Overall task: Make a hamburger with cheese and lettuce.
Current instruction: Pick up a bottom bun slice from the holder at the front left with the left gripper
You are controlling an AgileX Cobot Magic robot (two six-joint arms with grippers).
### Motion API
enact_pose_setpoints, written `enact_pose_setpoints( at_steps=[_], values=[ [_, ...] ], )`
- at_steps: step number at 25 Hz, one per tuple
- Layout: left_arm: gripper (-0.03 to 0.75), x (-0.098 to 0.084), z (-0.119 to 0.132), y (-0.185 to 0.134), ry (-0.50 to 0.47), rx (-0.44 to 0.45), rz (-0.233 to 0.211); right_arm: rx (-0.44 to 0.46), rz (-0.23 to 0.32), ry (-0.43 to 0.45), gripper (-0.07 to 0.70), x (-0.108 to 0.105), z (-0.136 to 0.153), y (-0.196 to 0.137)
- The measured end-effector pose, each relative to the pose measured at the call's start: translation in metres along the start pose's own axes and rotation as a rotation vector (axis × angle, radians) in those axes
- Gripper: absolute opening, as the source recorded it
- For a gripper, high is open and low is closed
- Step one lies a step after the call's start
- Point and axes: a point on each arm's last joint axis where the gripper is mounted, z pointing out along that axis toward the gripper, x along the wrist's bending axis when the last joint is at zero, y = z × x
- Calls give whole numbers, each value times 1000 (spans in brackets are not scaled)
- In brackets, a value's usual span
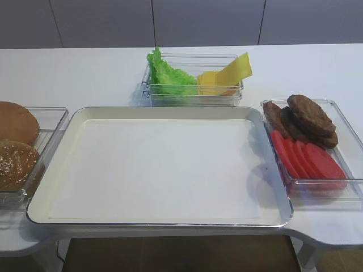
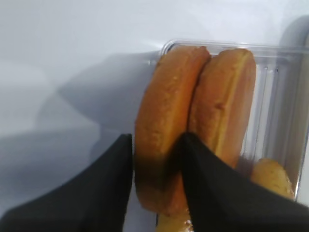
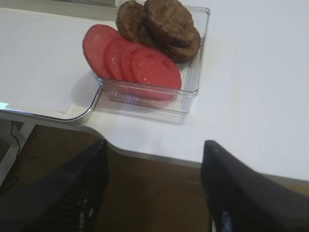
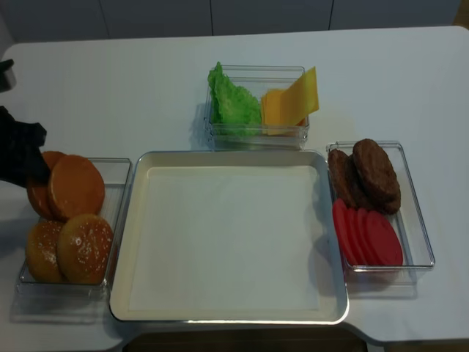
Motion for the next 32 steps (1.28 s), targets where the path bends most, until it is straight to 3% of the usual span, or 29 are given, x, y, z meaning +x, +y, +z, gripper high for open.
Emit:
enact_pose_setpoints(
  at_steps=[8,27,32],
  values=[
    [108,-2,0,0,-16,-3,-4,0,0,0,475,0,0,0],
    [99,-3,0,1,-28,-7,-6,0,0,0,475,0,0,0],
    [98,-5,-12,-1,-10,-38,6,0,0,0,475,0,0,0]
  ],
)
